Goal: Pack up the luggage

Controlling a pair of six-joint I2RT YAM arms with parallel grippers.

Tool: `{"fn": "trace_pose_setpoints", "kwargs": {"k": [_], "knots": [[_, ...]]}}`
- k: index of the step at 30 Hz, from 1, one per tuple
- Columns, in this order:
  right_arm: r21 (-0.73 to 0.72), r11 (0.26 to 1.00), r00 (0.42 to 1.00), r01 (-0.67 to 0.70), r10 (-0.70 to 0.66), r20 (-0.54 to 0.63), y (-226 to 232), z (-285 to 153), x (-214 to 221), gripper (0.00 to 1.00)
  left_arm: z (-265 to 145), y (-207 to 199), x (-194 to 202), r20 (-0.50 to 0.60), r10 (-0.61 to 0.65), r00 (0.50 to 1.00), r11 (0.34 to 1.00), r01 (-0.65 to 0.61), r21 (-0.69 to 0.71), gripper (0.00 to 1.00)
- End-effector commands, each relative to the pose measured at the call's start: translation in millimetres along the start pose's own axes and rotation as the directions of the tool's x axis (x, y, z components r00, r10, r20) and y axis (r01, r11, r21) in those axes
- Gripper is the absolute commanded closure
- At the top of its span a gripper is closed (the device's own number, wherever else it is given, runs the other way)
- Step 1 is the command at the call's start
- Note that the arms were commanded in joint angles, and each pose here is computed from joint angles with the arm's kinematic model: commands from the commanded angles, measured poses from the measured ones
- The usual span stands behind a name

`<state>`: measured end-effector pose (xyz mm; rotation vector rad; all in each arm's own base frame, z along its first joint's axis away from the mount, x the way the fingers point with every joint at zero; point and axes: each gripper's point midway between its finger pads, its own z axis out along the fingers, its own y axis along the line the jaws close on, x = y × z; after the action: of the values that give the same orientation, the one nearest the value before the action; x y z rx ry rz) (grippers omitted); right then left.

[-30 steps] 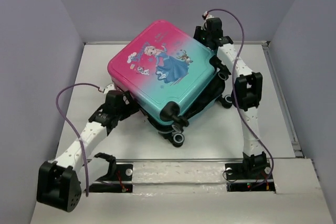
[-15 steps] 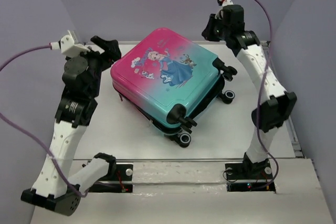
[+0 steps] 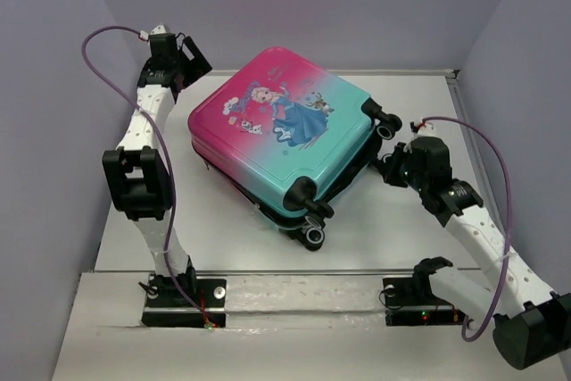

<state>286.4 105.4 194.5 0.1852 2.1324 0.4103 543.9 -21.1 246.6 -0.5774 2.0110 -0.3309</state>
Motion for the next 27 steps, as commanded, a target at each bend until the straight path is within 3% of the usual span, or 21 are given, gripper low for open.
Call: {"fn": "trace_pose_setpoints", "kwargs": {"k": [1, 4, 7, 12, 14, 15, 18, 19, 20, 27], "knots": [[0.042, 0.998, 0.997, -0.045, 0.042, 0.059, -12.6, -9.1, 4.1, 0.93, -6.4, -28.9, -38.1, 0.023, 0.057, 0.998, 0.992, -0.059, 0.108, 0.01], [0.038, 0.998, 0.996, -0.056, 0.058, -0.062, -13.6, 16.5, 36.2, 0.93, 26.7, -16.9, -0.8, -0.088, 0.062, 0.994, 0.994, -0.053, 0.098, 0.01], [0.003, 0.997, 0.993, -0.076, 0.076, -0.087, -4.5, 43.6, 40.6, 0.93, 37.0, -6.5, 27.0, -0.126, 0.066, 0.99, 0.994, -0.054, 0.094, 0.01], [-0.145, 0.986, 0.997, -0.075, 0.071, -0.034, 36.8, 82.2, 2.5, 0.93, 33.5, -21.8, 82.6, -0.212, 0.069, 0.975, 0.988, -0.037, 0.152, 0.01], [-0.158, 0.985, 0.996, -0.073, 0.064, -0.066, 43.6, 107.2, 2.7, 0.93, 24.7, -19.6, 106.3, -0.245, 0.043, 0.969, 0.986, -0.001, 0.169, 0.01], [-0.201, 0.977, 0.998, -0.065, 0.061, -0.025, 58.5, 113.4, -19.7, 0.93, 21.3, -5.3, 135.1, -0.298, 0.031, 0.954, 0.989, 0.014, 0.147, 0.01], [-0.258, 0.965, 0.999, -0.045, 0.037, -0.036, 75.3, 137.4, -29.1, 0.93, -2.0, -9.0, 144.5, -0.272, 0.018, 0.962, 0.984, 0.031, 0.174, 0.01], [-0.299, 0.953, 0.999, -0.043, 0.033, -0.04, 85.4, 140.1, -33.9, 0.93, -12.5, 3.8, 178.6, -0.331, -0.01, 0.944, 0.987, 0.062, 0.147, 0.01], [-0.345, 0.938, 0.999, -0.037, 0.021, -0.049, 99.5, 150.0, -43.4, 0.93, -27.7, -7.4, 166.9, -0.274, -0.019, 0.962, 0.977, 0.076, 0.2, 0.01], [-0.541, 0.841, 0.984, -0.019, -0.08, -0.158, 167.7, 175.7, -80.4, 0.93, -100.9, 20.1, 212.4, -0.229, -0.067, 0.971, 0.97, 0.117, 0.213, 0.01]]}}
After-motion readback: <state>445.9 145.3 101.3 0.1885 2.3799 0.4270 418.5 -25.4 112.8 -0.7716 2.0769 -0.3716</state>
